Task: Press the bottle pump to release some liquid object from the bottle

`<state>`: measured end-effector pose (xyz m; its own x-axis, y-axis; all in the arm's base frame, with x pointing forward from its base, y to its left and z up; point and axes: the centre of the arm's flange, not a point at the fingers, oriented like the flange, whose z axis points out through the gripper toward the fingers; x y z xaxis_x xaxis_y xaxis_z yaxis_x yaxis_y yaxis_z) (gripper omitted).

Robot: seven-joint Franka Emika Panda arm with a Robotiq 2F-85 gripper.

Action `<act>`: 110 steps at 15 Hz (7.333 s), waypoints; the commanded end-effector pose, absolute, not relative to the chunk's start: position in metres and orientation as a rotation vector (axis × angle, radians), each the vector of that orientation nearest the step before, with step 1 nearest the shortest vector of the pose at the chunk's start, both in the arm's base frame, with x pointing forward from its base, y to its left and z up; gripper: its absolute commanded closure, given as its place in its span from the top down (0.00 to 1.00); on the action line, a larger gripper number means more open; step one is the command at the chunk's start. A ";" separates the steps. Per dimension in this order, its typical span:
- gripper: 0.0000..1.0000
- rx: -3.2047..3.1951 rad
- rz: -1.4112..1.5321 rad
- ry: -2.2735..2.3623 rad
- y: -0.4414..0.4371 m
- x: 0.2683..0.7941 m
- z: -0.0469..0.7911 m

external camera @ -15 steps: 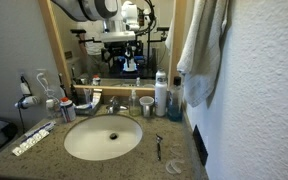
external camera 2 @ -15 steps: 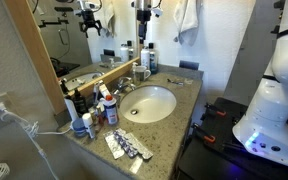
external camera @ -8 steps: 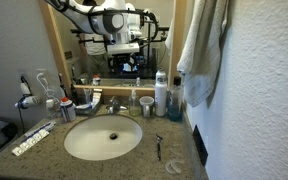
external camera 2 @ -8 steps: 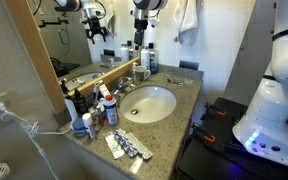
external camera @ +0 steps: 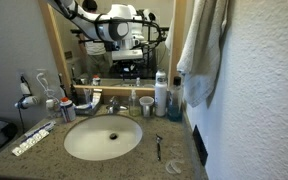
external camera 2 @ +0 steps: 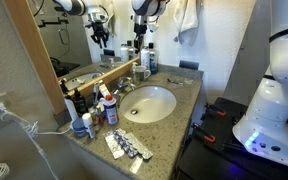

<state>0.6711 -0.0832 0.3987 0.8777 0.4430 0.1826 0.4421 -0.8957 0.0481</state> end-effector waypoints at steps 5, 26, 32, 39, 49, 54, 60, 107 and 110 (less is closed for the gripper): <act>0.06 3.043 0.392 0.644 -0.086 0.696 0.388; 0.07 3.090 0.341 0.619 -0.101 0.721 0.324; 0.07 3.092 0.339 0.617 -0.100 0.723 0.319; 0.07 3.098 0.340 0.594 -0.102 0.722 0.319; 0.07 3.112 0.308 0.597 -0.099 0.714 0.304; 0.07 3.113 0.287 0.603 -0.095 0.709 0.296; 0.07 3.115 0.261 0.614 -0.091 0.701 0.285; 0.07 3.093 0.272 0.598 -0.095 0.688 0.269; 0.07 3.096 0.268 0.598 -0.095 0.686 0.265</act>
